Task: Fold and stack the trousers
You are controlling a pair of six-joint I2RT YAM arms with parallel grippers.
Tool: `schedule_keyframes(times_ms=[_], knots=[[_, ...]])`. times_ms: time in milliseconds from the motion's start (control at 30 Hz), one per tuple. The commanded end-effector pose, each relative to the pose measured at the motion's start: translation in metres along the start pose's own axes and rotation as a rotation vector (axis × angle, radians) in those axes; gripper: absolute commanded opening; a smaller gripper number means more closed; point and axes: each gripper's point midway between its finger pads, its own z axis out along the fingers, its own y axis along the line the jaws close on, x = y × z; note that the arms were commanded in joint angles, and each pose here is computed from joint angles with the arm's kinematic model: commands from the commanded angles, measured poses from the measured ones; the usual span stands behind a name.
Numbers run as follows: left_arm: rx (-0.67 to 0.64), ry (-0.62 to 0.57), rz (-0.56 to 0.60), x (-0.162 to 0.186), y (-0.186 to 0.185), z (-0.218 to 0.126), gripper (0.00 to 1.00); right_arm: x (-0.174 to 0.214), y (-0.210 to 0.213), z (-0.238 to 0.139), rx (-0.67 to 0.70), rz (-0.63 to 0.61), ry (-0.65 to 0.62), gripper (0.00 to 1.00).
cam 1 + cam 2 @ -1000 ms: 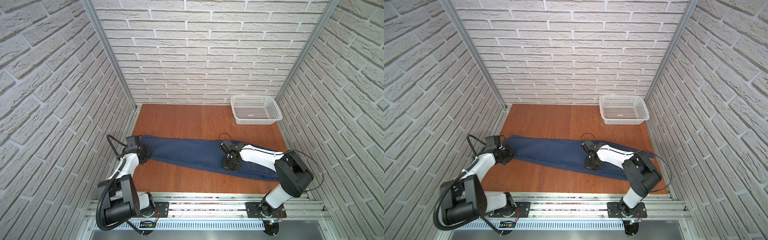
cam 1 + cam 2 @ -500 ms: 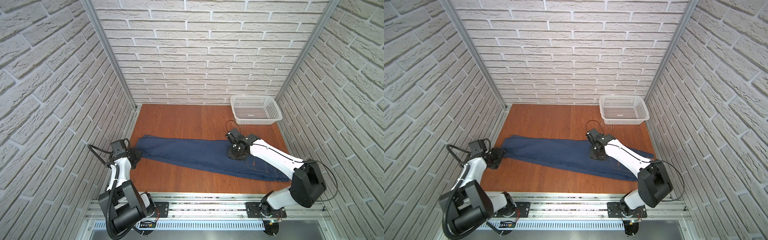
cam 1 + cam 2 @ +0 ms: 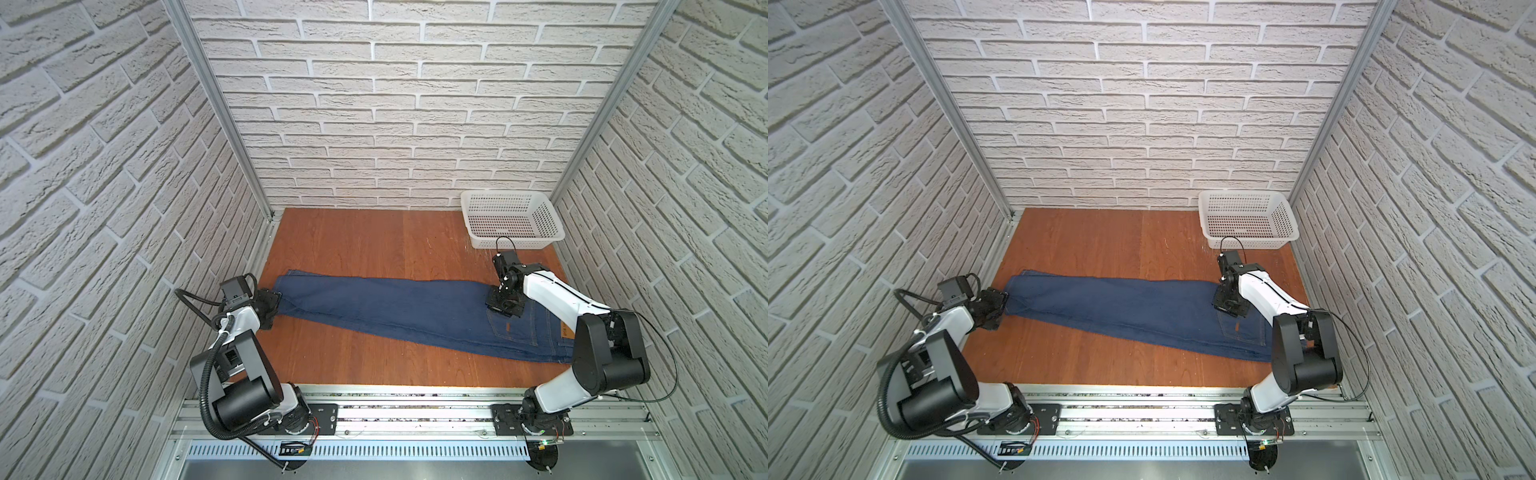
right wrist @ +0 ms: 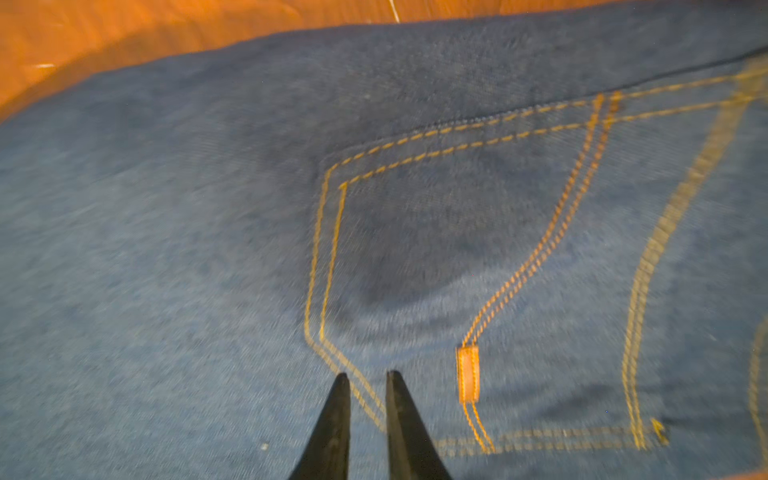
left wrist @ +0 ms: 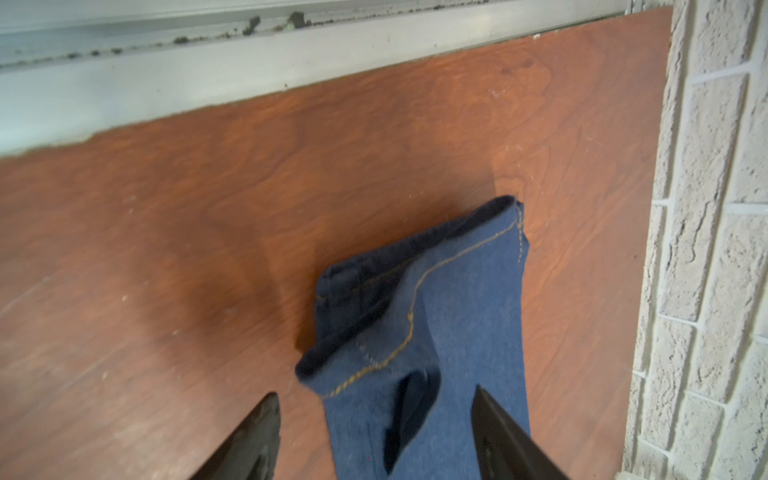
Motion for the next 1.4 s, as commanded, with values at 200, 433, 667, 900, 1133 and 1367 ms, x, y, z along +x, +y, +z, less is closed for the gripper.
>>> schedule_keyframes(times_ms=[200, 433, 667, 900, 1133, 1367], knots=[[0.033, -0.023, 0.005, -0.019, -0.023, 0.029, 0.55, 0.007, -0.003, 0.014, -0.027, -0.004, 0.038, 0.18], [0.061, 0.009, 0.038, -0.015, -0.043, 0.029, 0.56, 0.022, -0.006, 0.030, -0.026, 0.003, 0.080, 0.18], [0.044, 0.041, 0.119, -0.018, -0.055, 0.013, 0.64, 0.031, -0.008, 0.041, -0.037, 0.008, 0.096, 0.18], [0.016, 0.107, 0.162, -0.014, -0.060, 0.022, 0.66, 0.036, -0.001, 0.045, -0.077, -0.005, 0.118, 0.18], [-0.073, 0.145, 0.217, -0.007, -0.052, 0.024, 0.63, 0.039, 0.005, 0.049, -0.111, -0.011, 0.135, 0.18], [-0.156, 0.176, 0.269, 0.000, -0.041, 0.033, 0.45, 0.039, 0.006, 0.048, -0.122, -0.015, 0.133, 0.18]])
